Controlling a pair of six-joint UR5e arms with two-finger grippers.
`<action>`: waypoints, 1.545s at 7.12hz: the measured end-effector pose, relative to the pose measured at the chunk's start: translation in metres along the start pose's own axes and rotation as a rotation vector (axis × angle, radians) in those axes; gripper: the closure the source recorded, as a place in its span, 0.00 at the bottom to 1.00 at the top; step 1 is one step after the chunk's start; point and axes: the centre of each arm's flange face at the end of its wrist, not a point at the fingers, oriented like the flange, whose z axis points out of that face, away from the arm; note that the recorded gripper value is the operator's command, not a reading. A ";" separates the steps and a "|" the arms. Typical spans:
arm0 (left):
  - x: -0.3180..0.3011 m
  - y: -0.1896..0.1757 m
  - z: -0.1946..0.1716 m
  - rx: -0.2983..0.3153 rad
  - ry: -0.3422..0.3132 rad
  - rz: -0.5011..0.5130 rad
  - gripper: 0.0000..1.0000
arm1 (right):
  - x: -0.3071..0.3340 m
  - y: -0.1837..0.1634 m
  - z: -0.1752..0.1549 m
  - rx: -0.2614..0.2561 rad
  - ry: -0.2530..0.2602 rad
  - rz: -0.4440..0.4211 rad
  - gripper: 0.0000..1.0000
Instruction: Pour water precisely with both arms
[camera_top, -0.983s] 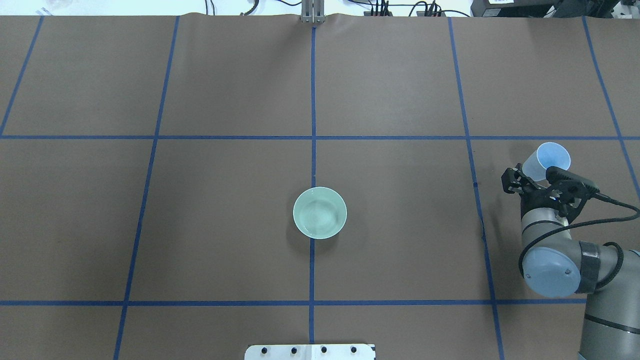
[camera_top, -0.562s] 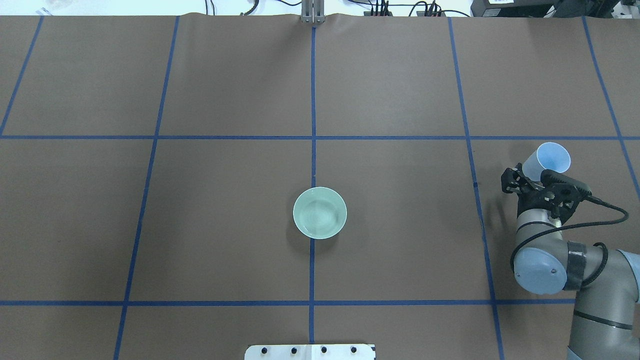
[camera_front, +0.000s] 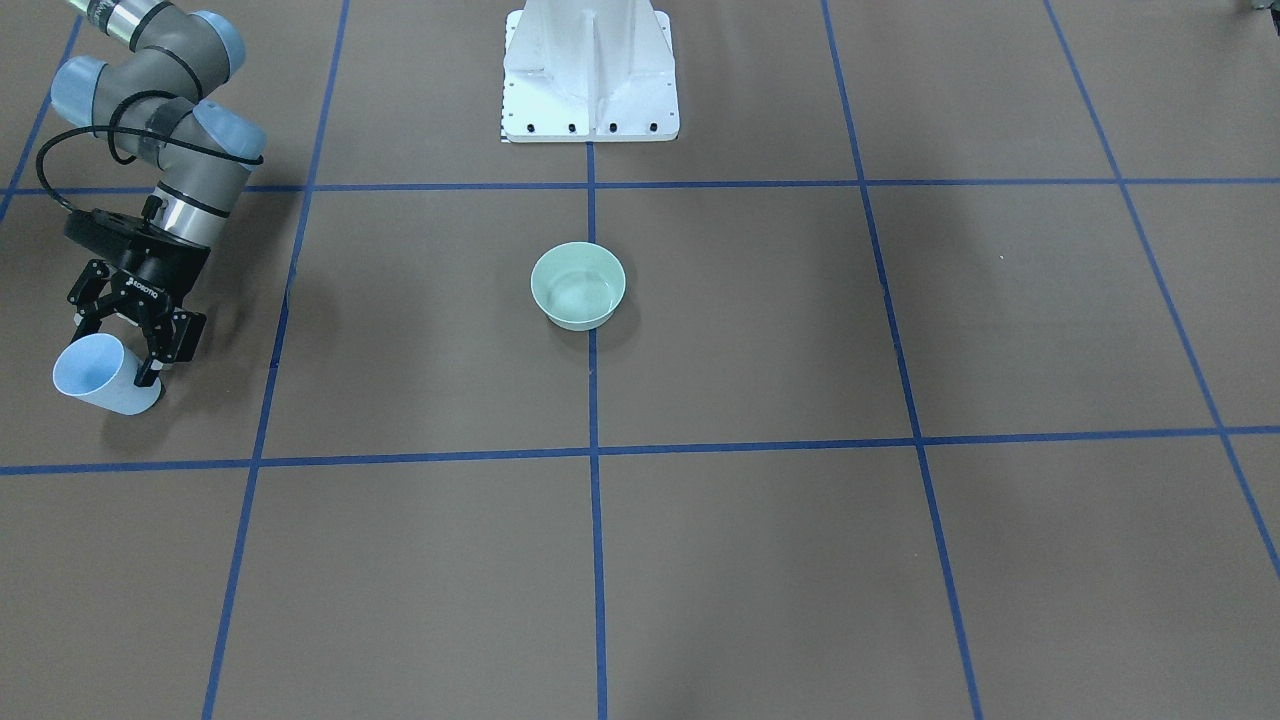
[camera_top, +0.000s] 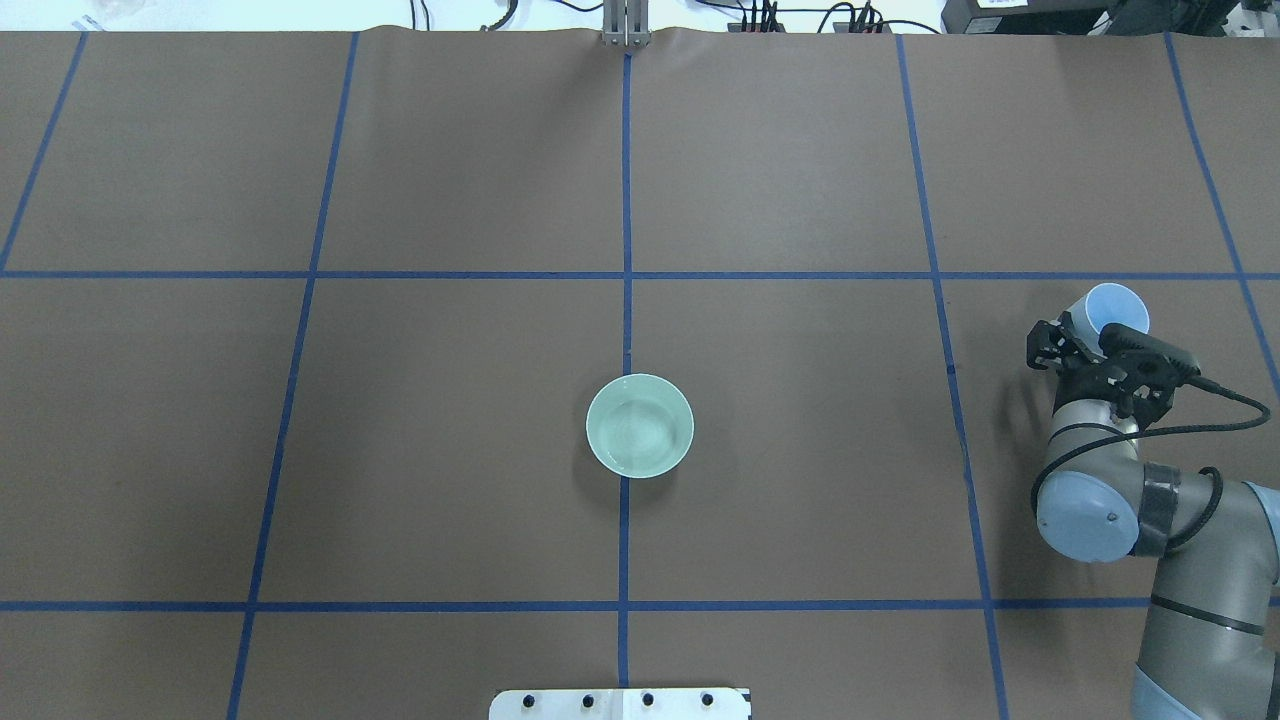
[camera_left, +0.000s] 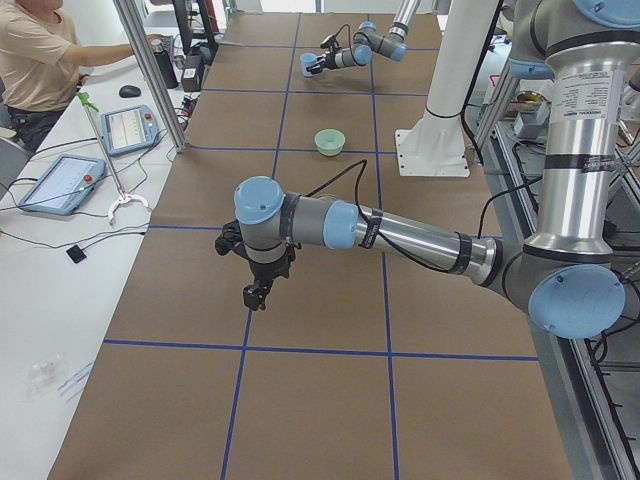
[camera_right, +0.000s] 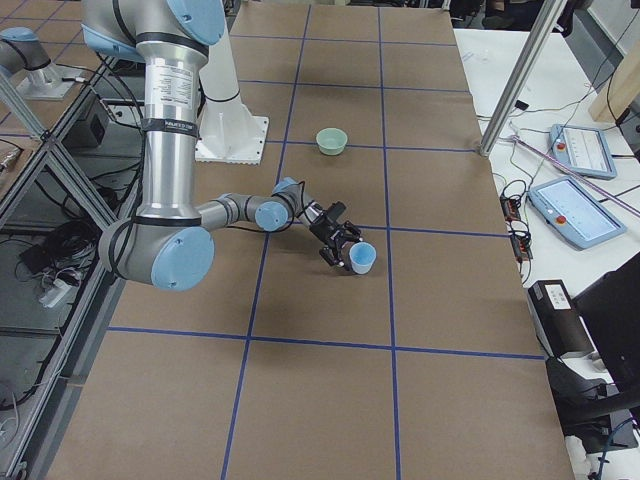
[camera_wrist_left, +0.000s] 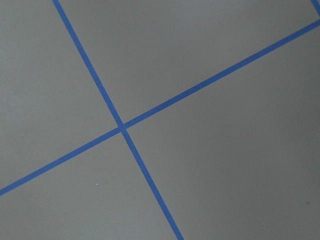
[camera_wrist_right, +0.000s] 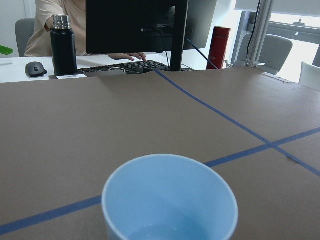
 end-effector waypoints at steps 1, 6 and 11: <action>0.000 0.000 0.000 0.000 0.000 0.000 0.00 | -0.003 -0.008 0.005 0.010 0.007 0.011 0.00; 0.001 -0.001 0.000 0.001 0.000 0.002 0.00 | -0.028 -0.007 0.038 0.040 0.047 0.009 0.80; 0.000 0.000 0.001 -0.003 0.001 -0.031 0.00 | -0.033 -0.037 0.047 0.044 0.029 -0.067 1.00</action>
